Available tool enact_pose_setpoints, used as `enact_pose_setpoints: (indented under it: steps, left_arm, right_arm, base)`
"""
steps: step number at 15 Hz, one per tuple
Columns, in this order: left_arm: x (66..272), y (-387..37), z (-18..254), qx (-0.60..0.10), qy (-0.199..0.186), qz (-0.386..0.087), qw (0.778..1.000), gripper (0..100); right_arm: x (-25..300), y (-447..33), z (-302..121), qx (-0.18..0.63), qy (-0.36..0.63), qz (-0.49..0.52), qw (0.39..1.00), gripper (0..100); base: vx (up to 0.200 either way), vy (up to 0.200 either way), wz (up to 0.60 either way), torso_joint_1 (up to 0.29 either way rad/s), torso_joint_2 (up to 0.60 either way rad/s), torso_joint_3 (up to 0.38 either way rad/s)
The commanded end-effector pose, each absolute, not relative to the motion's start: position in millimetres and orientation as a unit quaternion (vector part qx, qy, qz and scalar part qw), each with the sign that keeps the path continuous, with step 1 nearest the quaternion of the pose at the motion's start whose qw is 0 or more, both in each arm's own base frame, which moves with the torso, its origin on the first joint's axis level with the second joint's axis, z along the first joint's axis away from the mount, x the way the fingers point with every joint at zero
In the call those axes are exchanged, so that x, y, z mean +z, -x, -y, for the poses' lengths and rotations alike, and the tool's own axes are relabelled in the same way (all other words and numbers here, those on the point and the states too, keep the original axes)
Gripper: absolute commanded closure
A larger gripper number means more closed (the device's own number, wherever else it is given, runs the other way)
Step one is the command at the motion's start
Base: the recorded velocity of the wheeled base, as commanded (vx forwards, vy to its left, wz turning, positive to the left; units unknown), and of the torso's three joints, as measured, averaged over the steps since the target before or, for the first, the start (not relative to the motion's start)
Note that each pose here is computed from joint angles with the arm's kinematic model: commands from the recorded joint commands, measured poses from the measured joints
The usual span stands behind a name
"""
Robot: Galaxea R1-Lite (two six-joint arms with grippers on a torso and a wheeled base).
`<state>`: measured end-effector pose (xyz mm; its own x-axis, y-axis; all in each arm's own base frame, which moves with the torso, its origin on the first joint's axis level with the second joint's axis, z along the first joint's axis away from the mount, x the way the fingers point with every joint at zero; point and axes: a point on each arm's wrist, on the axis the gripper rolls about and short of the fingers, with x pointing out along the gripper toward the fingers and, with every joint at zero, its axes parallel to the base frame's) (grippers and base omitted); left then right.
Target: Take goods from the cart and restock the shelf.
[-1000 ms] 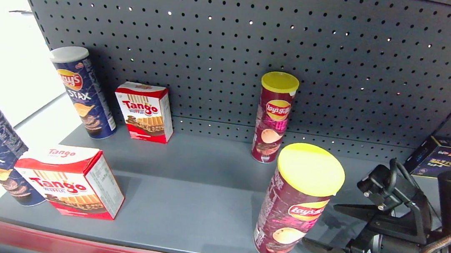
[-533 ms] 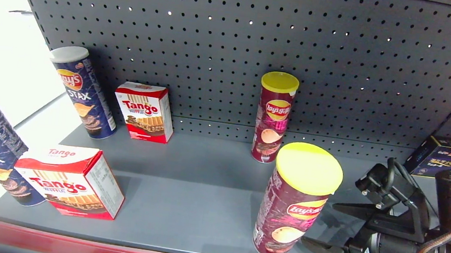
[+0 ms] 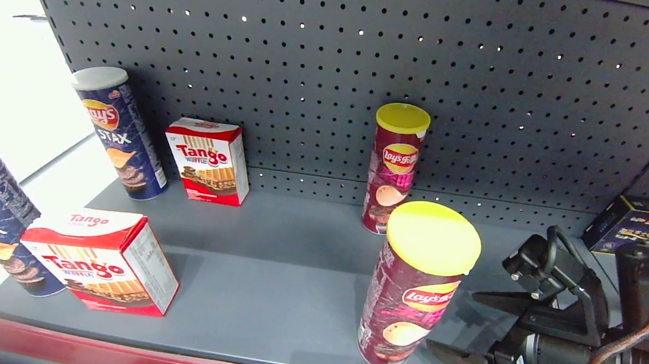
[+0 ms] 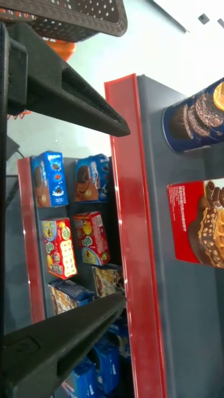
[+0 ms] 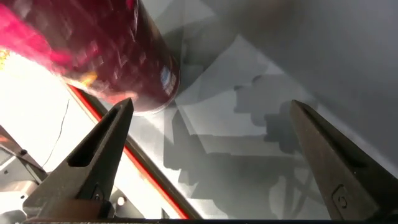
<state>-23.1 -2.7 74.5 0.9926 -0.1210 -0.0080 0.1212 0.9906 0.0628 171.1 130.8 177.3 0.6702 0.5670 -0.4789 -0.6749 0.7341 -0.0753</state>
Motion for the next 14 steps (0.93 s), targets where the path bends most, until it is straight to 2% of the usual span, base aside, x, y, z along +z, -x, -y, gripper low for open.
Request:
enact_pose_setpoints:
  steps: [1, 14]
  left_arm:
    - [74.5, 23.0, 2.7, -0.061, -0.032, -0.003, 0.998, 0]
    - [74.5, 23.0, 2.7, -0.061, -0.031, -0.003, 0.998, 0]
  right_arm:
    - [178.4, -169.9, -125.8, 0.336, 0.121, -0.215, 0.909, 0]
    - [179.2, -175.9, -135.2, 0.346, 0.124, -0.215, 0.905, 0]
  base:
    - [0.0, 0.0, 0.0, 0.0, 0.0, 0.0]
    - [0.0, 0.0, 0.0, 0.0, 0.0, 0.0]
